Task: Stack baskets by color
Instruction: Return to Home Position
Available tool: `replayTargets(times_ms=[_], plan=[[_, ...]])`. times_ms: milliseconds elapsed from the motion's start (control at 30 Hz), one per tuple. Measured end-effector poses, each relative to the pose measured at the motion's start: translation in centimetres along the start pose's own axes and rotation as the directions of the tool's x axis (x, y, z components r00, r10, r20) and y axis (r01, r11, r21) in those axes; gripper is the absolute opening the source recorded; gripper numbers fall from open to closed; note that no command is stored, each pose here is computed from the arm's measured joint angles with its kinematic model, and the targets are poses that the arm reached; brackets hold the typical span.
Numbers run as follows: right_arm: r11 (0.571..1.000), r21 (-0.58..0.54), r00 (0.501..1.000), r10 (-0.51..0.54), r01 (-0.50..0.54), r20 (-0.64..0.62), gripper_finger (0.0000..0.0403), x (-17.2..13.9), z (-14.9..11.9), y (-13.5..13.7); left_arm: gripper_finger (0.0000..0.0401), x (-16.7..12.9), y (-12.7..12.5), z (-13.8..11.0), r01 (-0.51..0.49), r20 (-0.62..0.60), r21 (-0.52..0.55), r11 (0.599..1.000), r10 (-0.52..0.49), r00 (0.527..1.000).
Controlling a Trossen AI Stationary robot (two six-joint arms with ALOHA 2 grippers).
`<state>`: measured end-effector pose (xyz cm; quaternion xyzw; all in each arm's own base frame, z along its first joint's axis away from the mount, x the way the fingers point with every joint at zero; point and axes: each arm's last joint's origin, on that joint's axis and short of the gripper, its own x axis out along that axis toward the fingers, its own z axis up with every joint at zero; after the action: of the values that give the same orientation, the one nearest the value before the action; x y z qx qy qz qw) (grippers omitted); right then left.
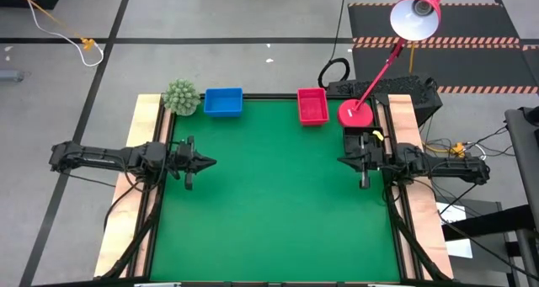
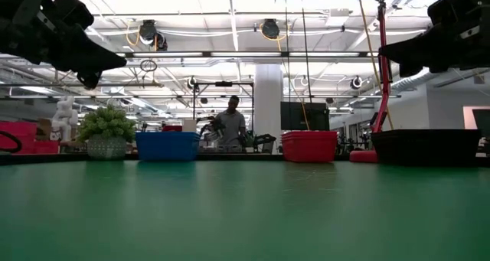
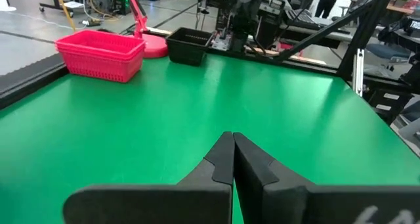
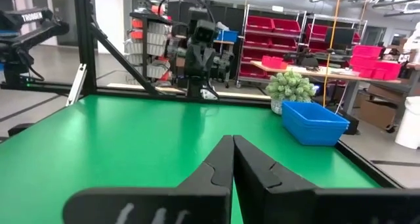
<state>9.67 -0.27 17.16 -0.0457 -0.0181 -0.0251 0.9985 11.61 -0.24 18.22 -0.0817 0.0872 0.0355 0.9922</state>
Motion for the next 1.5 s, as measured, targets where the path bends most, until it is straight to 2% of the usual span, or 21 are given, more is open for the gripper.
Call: replayTargets(times_ms=[100,367,800,1133,1500], plan=[[1.0,0.0,1.0,-0.001,0.001,0.011,0.0,0.0,0.1,0.0,0.0001,0.1,0.1,-0.7,0.016,-0.002,0.0,1.0,-0.016,1.0],[1.0,0.001,1.0,-0.001,0.001,0.015,0.0,0.0,0.1,0.0,0.0001,0.1,0.3,-1.9,0.037,0.11,0.014,0.999,-0.039,0.993],[1.0,0.001,1.0,0.001,-0.001,0.018,0.0,0.0,0.2,0.0,0.0001,-1.4,0.2,-0.6,0.03,0.285,0.122,0.992,-0.063,0.957],[1.0,0.002,1.0,0.002,-0.002,0.018,0.0,0.0,0.2,0.0,0.0001,-1.6,0.4,-1.5,0.012,0.213,0.125,0.992,-0.038,0.976],[1.0,0.002,1.0,0.002,-0.002,0.017,0.0,0.0,0.2,0.0,0.0001,-1.6,0.8,-1.5,-0.028,0.21,0.138,0.99,-0.002,0.978]])
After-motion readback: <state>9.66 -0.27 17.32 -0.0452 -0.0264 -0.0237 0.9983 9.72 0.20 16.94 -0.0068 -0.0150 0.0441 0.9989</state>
